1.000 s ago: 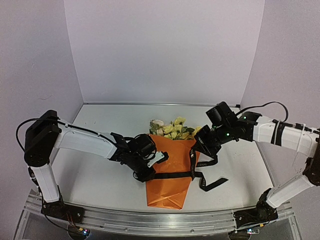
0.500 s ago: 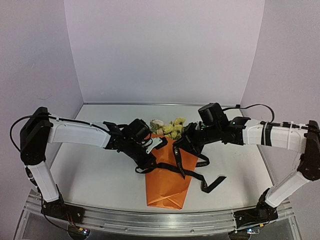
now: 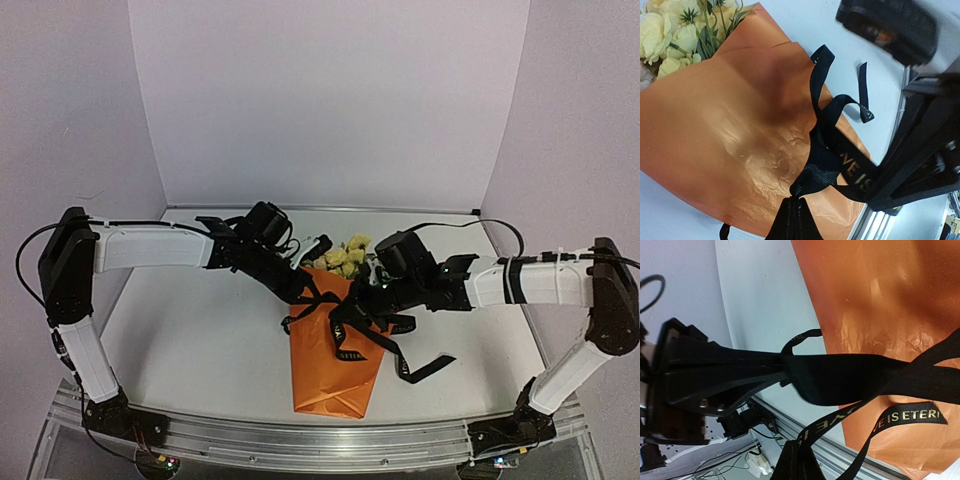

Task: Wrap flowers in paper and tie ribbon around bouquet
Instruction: Place the right side of the half-tied ribbon on the folded bouquet, then cross the ribbon over the folded bouquet.

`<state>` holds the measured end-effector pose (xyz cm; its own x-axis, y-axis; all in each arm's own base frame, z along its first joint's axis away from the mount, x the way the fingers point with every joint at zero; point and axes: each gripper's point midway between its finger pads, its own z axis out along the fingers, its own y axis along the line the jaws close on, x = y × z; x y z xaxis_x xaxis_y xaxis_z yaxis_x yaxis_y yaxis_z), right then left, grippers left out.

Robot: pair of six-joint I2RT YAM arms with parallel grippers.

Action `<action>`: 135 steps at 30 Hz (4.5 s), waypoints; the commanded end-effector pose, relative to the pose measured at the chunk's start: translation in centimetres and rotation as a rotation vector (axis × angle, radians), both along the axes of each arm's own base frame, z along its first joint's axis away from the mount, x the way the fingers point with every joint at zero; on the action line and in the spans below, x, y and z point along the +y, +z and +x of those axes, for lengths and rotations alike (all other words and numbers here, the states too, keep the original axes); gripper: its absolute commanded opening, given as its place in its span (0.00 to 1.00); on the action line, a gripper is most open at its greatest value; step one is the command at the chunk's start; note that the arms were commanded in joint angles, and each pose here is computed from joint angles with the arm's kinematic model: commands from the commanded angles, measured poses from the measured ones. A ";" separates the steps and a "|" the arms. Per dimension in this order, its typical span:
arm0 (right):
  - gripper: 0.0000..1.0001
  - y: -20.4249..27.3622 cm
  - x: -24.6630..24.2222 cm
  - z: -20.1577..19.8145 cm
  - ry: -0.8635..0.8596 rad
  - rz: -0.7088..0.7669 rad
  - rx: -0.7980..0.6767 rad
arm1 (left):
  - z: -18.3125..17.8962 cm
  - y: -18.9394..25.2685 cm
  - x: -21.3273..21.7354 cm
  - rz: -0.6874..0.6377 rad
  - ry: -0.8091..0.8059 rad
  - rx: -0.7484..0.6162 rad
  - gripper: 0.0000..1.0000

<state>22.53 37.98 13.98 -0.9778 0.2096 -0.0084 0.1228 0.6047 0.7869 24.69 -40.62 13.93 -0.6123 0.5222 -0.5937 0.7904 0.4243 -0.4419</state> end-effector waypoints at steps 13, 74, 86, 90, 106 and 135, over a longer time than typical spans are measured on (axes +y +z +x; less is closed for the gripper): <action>0.00 -3.8 0.3 6.2 -0.031 -0.202 -0.407 | -2.2 4.9 -0.7 -0.165 -0.128 0.085 0.00; 0.64 -3.3 -4.0 5.9 -0.006 -0.228 -0.203 | 0.5 3.3 0.1 -0.216 -0.033 0.179 0.00; 0.67 -4.1 -4.4 1.6 0.296 -0.340 -0.216 | 0.4 3.7 0.1 -0.233 -0.043 0.181 0.00; 0.62 -5.4 -3.7 1.6 0.346 -0.354 -0.220 | 0.4 4.0 0.1 -0.234 -0.047 0.179 0.00; 0.44 -7.6 -2.4 1.6 0.377 -0.391 -0.203 | 0.3 4.7 0.0 -0.240 -0.061 0.173 0.00; 0.36 -8.3 -2.2 1.9 0.405 -0.451 -0.191 | -0.2 4.8 0.0 -0.252 -0.085 0.182 0.00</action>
<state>23.97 34.70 4.96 -0.9552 -0.2389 -0.1749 -0.2920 0.8578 0.4229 24.51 -40.36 16.14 -0.7211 0.4416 -0.5339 0.6754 0.2762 -0.6838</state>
